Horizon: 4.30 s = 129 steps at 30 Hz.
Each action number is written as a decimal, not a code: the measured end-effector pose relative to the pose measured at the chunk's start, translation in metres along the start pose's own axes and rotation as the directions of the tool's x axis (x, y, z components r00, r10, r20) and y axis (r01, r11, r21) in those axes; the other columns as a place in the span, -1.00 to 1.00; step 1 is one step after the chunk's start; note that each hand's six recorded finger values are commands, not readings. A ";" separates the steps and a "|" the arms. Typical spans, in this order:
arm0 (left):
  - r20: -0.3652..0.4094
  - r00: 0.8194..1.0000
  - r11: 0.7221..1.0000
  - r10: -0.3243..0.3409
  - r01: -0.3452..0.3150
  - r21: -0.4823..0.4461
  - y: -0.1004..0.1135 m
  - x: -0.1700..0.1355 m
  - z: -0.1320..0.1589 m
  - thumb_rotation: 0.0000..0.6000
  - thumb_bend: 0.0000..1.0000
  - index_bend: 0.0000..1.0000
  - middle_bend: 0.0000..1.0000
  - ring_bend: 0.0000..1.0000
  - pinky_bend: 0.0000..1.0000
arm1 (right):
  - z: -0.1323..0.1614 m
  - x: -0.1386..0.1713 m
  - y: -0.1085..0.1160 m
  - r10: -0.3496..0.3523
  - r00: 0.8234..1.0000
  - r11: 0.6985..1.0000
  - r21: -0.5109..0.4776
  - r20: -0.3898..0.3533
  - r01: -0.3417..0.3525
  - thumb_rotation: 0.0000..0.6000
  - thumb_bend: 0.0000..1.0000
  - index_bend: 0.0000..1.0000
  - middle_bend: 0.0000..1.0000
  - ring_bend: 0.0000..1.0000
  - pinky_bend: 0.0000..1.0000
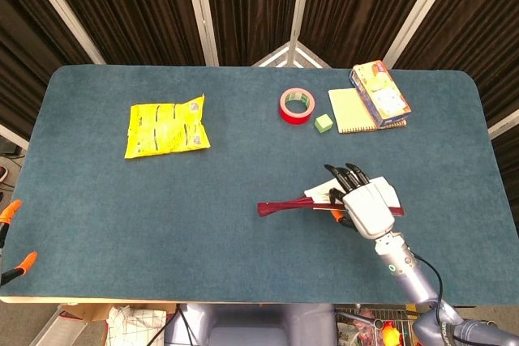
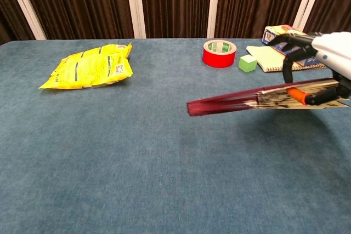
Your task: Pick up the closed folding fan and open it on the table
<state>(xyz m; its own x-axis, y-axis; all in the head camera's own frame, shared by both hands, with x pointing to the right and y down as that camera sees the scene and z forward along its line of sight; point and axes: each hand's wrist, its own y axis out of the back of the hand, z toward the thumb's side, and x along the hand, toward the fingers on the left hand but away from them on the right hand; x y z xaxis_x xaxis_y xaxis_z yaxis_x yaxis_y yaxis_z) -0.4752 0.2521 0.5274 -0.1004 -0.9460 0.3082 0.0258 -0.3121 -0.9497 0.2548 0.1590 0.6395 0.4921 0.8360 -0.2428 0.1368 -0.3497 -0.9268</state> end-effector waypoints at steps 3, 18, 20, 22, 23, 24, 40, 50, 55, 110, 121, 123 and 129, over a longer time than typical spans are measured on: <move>0.042 0.999 1.000 0.008 -0.008 0.001 -0.002 0.007 0.007 1.00 -0.55 -0.68 -1.00 -1.00 -1.00 | 0.008 -0.008 0.007 0.000 1.000 1.000 -0.019 -0.021 0.000 1.00 -0.05 0.57 -0.68 -0.59 -0.66; 0.182 0.983 0.994 0.018 0.001 -0.105 -0.023 0.038 0.031 1.00 -0.57 -0.68 -1.00 -1.00 -1.00 | 0.086 -0.082 0.068 0.000 0.979 0.996 -0.087 -0.205 -0.018 1.00 -0.05 0.59 -0.68 -0.59 -0.66; 0.194 0.981 0.992 0.013 0.012 -0.123 -0.026 0.041 0.034 1.00 -0.57 -0.68 -1.00 -1.00 -1.00 | 0.099 -0.091 0.075 0.004 0.976 0.993 -0.118 -0.216 -0.030 1.00 -0.05 0.59 -0.68 -0.59 -0.66; 0.211 0.977 0.989 0.007 0.024 -0.143 -0.029 0.044 0.037 1.00 -0.57 -0.68 -1.00 -1.00 -1.00 | 0.111 -0.098 0.080 0.007 0.975 0.988 -0.151 -0.223 -0.042 1.00 -0.05 0.59 -0.68 -0.59 -0.66; 0.218 0.976 0.988 0.005 0.029 -0.152 -0.031 0.045 0.038 1.00 -0.57 -0.68 -1.00 -1.00 -1.00 | 0.115 -0.101 0.082 0.010 0.974 0.986 -0.162 -0.224 -0.047 1.00 -0.05 0.59 -0.68 -0.59 -0.66; 0.227 0.974 0.986 0.003 0.035 -0.164 -0.033 0.047 0.040 1.00 -0.57 -0.68 -1.00 -1.00 -1.00 | 0.119 -0.103 0.083 0.012 0.974 0.984 -0.173 -0.225 -0.052 1.00 -0.05 0.59 -0.68 -0.59 -0.66; 0.387 0.922 0.912 0.003 0.157 -0.380 -0.065 0.060 0.094 1.00 -0.59 -0.66 -1.00 -1.00 -1.00 | 0.197 -0.116 0.100 -0.016 0.966 0.922 -0.377 -0.259 -0.086 1.00 -0.05 0.62 -0.67 -0.59 -0.66; 0.472 0.882 0.821 0.002 0.268 -0.504 -0.085 0.056 0.144 1.00 -0.59 -0.57 -1.00 -1.00 -0.97 | 0.226 -0.114 0.097 -0.011 0.959 0.914 -0.392 -0.285 -0.106 1.00 -0.05 0.63 -0.67 -0.59 -0.66; 0.486 0.873 0.771 0.040 0.282 -0.571 -0.089 0.059 0.166 1.00 -0.59 -0.54 -1.00 -1.00 -0.97 | 0.229 -0.112 0.093 -0.002 0.959 0.913 -0.391 -0.282 -0.113 1.00 -0.04 0.63 -0.67 -0.59 -0.66; 0.437 0.867 0.783 0.239 0.094 -0.615 -0.095 0.129 0.189 1.00 0.20 0.13 -0.51 -1.00 -0.70 | 0.132 -0.112 0.114 -0.027 0.995 0.917 -0.398 -0.093 -0.013 1.00 -0.01 0.68 -0.68 -0.59 -0.65; 0.425 0.796 0.817 0.431 -0.145 -0.557 -0.047 0.149 0.160 1.00 0.18 0.13 -0.54 -1.00 -0.70 | 0.069 -0.104 0.134 -0.080 0.997 0.943 -0.324 -0.003 0.074 1.00 0.00 0.69 -0.67 -0.59 -0.65; 0.432 0.778 0.824 0.455 -0.184 -0.536 -0.041 0.151 0.157 1.00 0.18 0.13 -0.54 -1.00 -0.70 | 0.061 -0.100 0.135 -0.081 0.997 0.945 -0.318 0.007 0.079 1.00 -0.01 0.69 -0.68 -0.59 -0.65; 0.472 0.726 0.841 0.500 -0.278 -0.465 -0.028 0.152 0.153 1.00 0.16 0.13 -0.54 -1.00 -0.70 | 0.036 -0.091 0.127 -0.063 0.997 0.944 -0.322 0.038 0.072 1.00 0.00 0.70 -0.68 -0.59 -0.65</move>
<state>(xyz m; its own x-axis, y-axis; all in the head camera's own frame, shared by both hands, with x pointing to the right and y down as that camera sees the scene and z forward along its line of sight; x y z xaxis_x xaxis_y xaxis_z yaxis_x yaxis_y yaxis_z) -0.3392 0.1042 0.6094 0.4092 -0.8842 -0.2253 -0.4127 0.0408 -0.9100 0.1966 0.0531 0.5338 0.4497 0.8717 -0.1946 0.4412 -0.4062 -0.8002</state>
